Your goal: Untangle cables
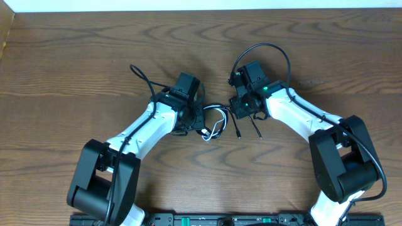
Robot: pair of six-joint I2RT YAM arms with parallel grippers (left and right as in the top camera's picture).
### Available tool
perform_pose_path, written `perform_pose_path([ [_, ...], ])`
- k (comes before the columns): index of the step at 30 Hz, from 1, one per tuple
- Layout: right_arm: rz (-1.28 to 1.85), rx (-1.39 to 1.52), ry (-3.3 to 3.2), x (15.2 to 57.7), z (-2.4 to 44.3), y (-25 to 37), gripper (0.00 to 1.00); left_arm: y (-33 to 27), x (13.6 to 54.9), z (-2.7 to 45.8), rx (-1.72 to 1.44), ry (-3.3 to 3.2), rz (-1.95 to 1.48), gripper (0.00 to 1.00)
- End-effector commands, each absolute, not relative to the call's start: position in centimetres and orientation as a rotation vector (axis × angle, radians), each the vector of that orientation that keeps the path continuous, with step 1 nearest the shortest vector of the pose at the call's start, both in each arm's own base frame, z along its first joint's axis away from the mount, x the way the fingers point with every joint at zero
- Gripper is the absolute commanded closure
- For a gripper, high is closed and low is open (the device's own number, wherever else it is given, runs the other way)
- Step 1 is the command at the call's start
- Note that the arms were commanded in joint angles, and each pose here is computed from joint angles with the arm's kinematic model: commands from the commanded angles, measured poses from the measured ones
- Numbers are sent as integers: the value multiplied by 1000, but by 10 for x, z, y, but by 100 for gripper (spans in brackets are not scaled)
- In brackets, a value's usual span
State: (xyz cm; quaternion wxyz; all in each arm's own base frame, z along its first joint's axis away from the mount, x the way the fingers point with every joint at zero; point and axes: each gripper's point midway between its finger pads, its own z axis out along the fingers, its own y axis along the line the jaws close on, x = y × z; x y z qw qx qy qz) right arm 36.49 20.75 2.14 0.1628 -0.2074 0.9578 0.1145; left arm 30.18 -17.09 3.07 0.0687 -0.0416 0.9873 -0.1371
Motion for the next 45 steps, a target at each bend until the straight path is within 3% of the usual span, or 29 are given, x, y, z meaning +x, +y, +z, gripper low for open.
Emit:
perform_pose_path([
  [1, 325, -615, 2739, 360, 17, 212, 53, -170, 297, 24, -201, 3004, -426, 53],
  [15, 337, -667, 2731, 351, 17, 225, 66, -170, 294, 10, -266, 2982, -441, 54],
  [17, 339, -676, 2729, 350, 17, 228, 64, -170, 294, 10, -265, 2980, -442, 54],
  [20, 339, -678, 2728, 350, 17, 228, 50, -170, 296, 11, -263, 2974, -446, 55],
  [23, 335, -677, 2727, 350, 17, 228, 43, -171, 297, 11, -261, 2967, -451, 65],
  [30, 234, -658, 2742, 353, 14, 214, 42, -172, 299, 12, -259, 2958, -457, 65],
  [33, 213, -728, 2768, 344, 11, 209, 48, -172, 299, 12, -259, 2957, -457, 65],
  [43, 260, -903, 2833, 315, 5, 206, 50, -172, 299, 12, -259, 2957, -457, 65],
  [45, 255, -907, 2851, 311, 4, 204, 59, -172, 299, 12, -259, 2957, -457, 65],
])
